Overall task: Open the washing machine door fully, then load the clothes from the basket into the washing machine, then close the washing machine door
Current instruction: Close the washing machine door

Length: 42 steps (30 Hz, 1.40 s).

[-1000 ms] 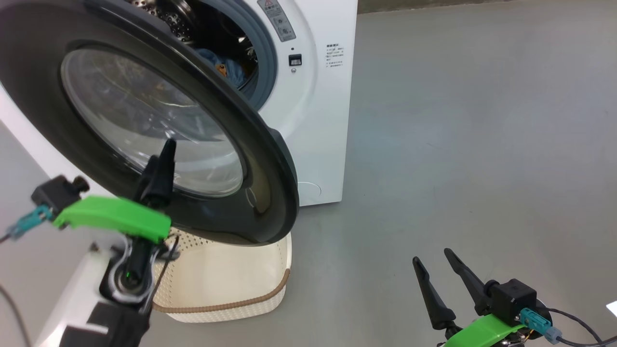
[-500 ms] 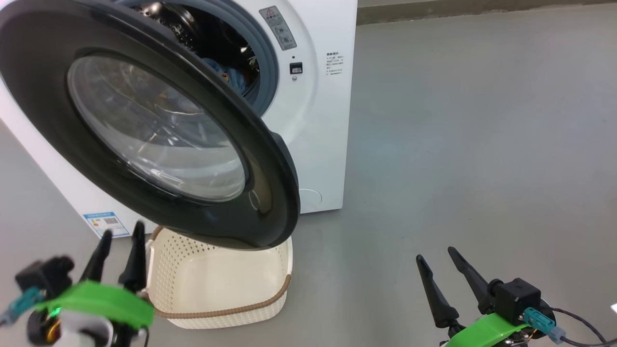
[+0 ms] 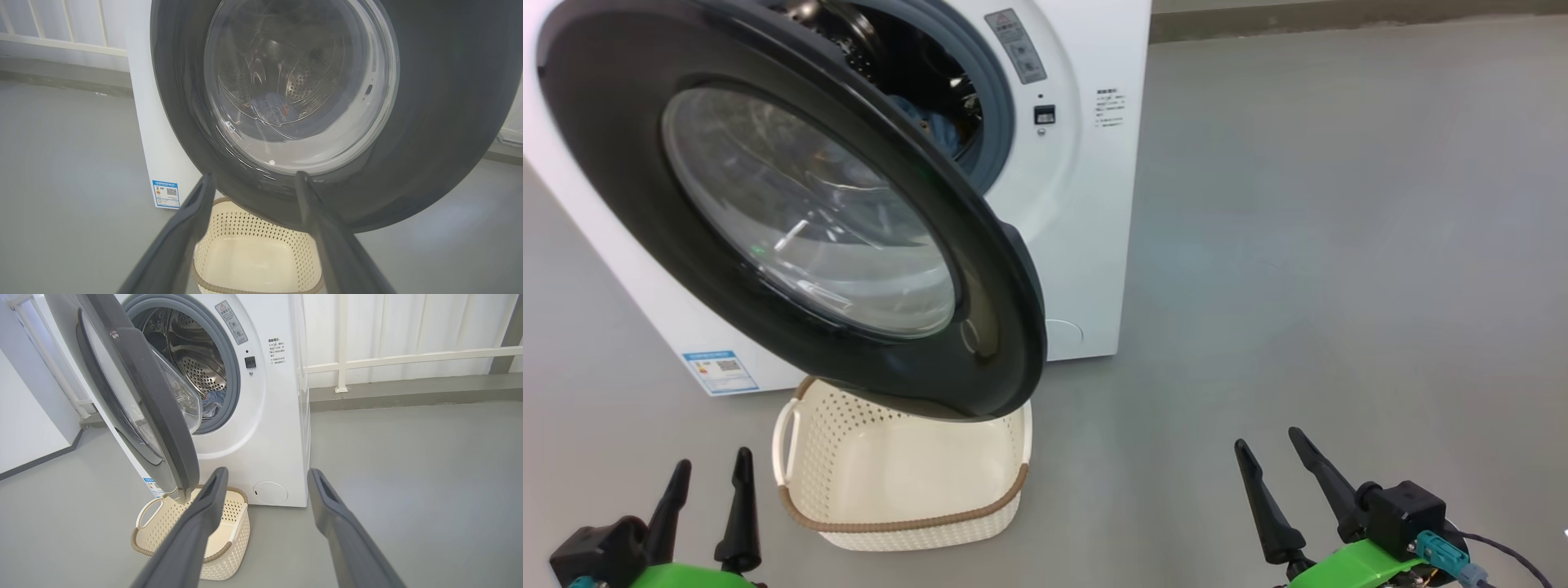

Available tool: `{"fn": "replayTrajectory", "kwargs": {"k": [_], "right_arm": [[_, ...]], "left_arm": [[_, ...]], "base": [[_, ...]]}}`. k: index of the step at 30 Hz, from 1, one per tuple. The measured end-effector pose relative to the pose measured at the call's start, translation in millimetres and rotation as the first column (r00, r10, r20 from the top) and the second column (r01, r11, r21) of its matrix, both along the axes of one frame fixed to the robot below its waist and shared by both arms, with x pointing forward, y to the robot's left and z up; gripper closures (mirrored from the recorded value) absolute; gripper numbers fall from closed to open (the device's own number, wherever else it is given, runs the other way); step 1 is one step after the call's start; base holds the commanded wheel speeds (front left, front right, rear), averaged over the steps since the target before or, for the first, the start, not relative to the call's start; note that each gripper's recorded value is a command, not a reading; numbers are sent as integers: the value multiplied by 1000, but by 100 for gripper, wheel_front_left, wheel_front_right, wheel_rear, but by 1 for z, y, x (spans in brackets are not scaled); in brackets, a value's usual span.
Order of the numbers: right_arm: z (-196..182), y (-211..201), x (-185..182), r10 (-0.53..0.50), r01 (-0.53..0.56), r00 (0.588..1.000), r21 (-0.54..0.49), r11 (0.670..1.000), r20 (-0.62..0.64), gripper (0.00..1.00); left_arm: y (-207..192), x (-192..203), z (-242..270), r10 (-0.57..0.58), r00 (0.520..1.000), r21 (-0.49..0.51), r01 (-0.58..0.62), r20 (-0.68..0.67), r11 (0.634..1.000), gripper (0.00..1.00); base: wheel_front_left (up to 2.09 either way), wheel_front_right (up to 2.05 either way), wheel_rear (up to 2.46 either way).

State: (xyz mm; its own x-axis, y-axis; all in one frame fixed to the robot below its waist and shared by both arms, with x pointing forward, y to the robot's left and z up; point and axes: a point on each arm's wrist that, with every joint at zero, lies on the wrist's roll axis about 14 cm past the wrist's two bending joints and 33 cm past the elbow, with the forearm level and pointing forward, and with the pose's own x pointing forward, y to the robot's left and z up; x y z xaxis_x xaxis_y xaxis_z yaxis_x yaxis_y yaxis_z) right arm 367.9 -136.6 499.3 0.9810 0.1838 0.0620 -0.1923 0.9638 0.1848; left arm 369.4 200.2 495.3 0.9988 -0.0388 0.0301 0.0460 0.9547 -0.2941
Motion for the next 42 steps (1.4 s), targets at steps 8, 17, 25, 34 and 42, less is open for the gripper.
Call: {"fn": "replayTrajectory", "kwargs": {"k": [8,17,25,34,42], "right_arm": [[2,11,1,29,-29,1000,4,1000,6,0],[3,13,1,36,-36,999,3,999,8,0],[-1,10,0,28,-28,1000,2,1000,-2,3],[-1,11,1,31,-31,1000,2,1000,-4,73],[-5,12,1,35,-35,999,-2,999,-15,100]], "left_arm": [[8,-11,1,41,999,1,-41,13,999,0],[15,-13,1,62,998,3,-62,18,998,0],[14,-11,0,61,998,15,-61,18,998,0],[15,-11,0,60,998,25,-61,17,998,0],[15,-13,1,61,998,27,-61,22,998,0]], "base": [[0,0,0],[0,0,0],[0,0,0],[0,0,0],[0,0,0]]}}
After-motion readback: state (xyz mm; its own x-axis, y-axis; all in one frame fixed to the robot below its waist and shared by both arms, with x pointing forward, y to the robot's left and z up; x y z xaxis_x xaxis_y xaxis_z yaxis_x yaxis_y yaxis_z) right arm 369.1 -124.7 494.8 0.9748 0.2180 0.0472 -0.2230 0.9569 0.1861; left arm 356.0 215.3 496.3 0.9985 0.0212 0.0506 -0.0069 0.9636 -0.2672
